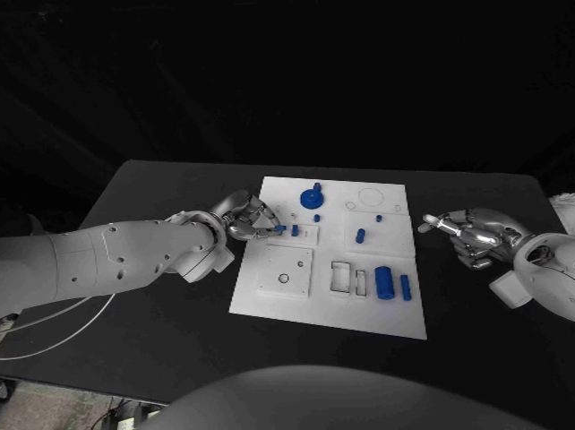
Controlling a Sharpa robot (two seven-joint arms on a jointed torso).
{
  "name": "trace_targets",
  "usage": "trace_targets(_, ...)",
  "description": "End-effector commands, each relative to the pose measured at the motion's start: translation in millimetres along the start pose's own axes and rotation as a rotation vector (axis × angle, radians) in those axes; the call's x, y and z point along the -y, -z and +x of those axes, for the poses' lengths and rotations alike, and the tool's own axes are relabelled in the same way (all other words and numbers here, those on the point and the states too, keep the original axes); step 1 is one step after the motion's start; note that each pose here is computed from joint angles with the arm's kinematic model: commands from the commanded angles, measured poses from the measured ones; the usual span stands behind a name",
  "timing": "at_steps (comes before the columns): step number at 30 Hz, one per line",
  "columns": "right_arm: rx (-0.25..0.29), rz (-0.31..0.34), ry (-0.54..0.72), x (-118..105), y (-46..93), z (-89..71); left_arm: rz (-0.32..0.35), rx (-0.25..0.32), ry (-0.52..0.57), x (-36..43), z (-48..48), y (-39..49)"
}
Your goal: Assemble the parts on the task board
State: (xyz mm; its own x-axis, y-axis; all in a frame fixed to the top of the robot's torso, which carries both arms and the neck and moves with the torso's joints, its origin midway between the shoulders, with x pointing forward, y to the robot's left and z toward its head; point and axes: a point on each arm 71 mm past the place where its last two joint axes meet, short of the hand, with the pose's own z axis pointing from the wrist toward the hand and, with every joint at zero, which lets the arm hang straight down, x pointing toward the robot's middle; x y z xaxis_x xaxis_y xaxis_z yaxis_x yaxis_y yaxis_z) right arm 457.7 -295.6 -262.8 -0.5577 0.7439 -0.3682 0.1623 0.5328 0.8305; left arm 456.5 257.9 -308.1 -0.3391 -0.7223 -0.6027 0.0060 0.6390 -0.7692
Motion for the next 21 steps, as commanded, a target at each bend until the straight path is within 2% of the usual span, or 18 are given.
trace_targets(1,-0.016,-0.005,0.000,-0.5,-0.5,2.3,-0.051,0.005,0.025,-3.5,1.6,-1.5)
trace_targets(12,-0.019,-0.005,-0.001,-0.5,-1.7,3.6,-0.086,-0.015,0.026,-7.3,4.6,-3.3)
trace_targets(21,-0.021,-0.004,-0.002,-0.1,-1.8,4.0,-0.150,-0.037,0.022,-13.8,4.7,-3.2)
